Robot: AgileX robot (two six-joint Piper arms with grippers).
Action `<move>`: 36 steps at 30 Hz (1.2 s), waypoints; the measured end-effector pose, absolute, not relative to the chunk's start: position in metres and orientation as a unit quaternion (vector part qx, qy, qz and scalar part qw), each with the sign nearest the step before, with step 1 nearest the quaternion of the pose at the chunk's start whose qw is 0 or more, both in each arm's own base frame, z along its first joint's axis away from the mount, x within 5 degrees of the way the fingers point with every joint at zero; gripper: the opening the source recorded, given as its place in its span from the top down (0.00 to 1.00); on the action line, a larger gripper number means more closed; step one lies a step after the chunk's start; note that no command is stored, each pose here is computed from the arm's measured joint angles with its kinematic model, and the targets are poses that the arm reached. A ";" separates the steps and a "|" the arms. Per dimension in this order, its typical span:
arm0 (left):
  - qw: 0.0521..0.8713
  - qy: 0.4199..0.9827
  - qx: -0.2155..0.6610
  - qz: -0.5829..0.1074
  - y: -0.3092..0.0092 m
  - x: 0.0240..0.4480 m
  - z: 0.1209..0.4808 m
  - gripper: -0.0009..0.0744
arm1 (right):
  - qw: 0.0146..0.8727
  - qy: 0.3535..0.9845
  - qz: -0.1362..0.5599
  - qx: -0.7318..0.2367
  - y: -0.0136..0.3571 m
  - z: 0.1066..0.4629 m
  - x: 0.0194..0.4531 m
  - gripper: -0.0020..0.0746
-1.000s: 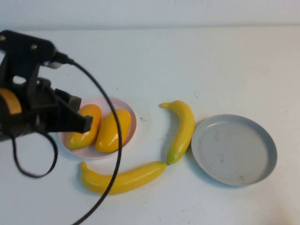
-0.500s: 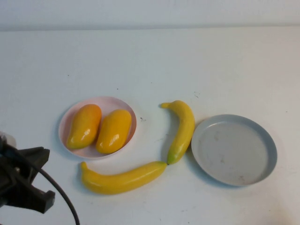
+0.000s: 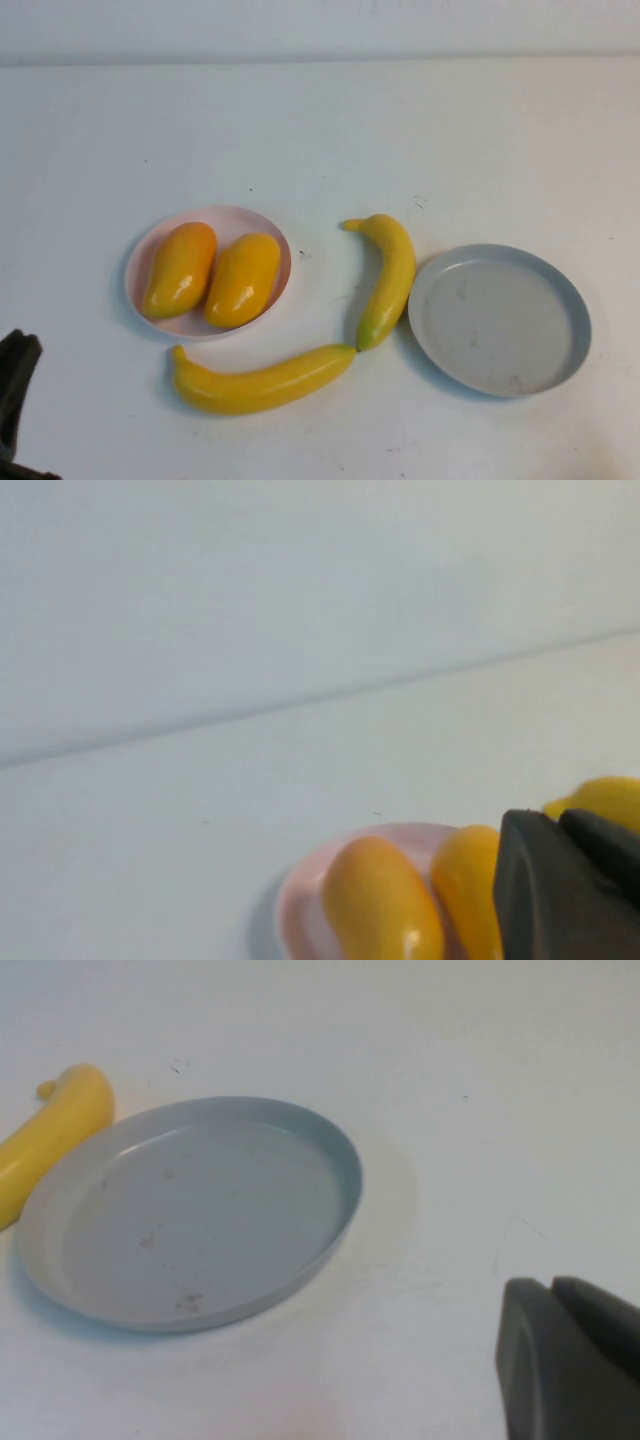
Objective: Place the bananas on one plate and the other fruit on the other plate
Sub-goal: Put another type of fruit in the right plate
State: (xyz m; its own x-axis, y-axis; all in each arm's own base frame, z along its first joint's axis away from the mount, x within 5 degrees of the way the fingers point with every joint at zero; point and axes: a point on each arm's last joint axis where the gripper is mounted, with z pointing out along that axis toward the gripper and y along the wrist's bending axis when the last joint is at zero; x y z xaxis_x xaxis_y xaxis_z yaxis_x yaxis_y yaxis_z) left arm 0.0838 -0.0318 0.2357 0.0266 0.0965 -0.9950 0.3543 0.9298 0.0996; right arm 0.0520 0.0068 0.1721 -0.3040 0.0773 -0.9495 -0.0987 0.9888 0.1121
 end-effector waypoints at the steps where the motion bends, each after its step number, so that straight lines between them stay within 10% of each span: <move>1: 0.707 0.687 0.148 -0.083 -0.028 0.081 0.232 0.99 | 0.590 0.804 0.075 -0.007 0.007 0.172 0.052 0.99; 11: 0.758 0.651 0.044 0.002 -0.004 0.057 0.213 0.99 | 0.590 0.804 0.075 -0.007 0.007 0.172 0.052 0.99; 25: 0.599 0.799 0.047 -0.016 -0.005 0.053 0.173 0.99 | 0.589 0.804 0.075 -0.006 0.007 0.172 0.052 0.99; 36: 0.592 0.804 0.049 -0.015 -0.005 0.052 0.171 0.99 | 0.589 0.804 0.075 -0.006 0.007 0.172 0.052 0.99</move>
State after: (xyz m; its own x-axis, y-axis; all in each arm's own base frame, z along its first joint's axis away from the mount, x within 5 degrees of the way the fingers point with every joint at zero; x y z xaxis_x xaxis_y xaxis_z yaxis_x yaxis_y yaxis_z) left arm 0.0523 -0.0048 0.1714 -0.2938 0.0607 -0.9539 0.0960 0.9948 0.0337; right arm 0.0520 0.0069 0.1720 -0.3050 0.0789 -0.9491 -0.0987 0.9886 0.1139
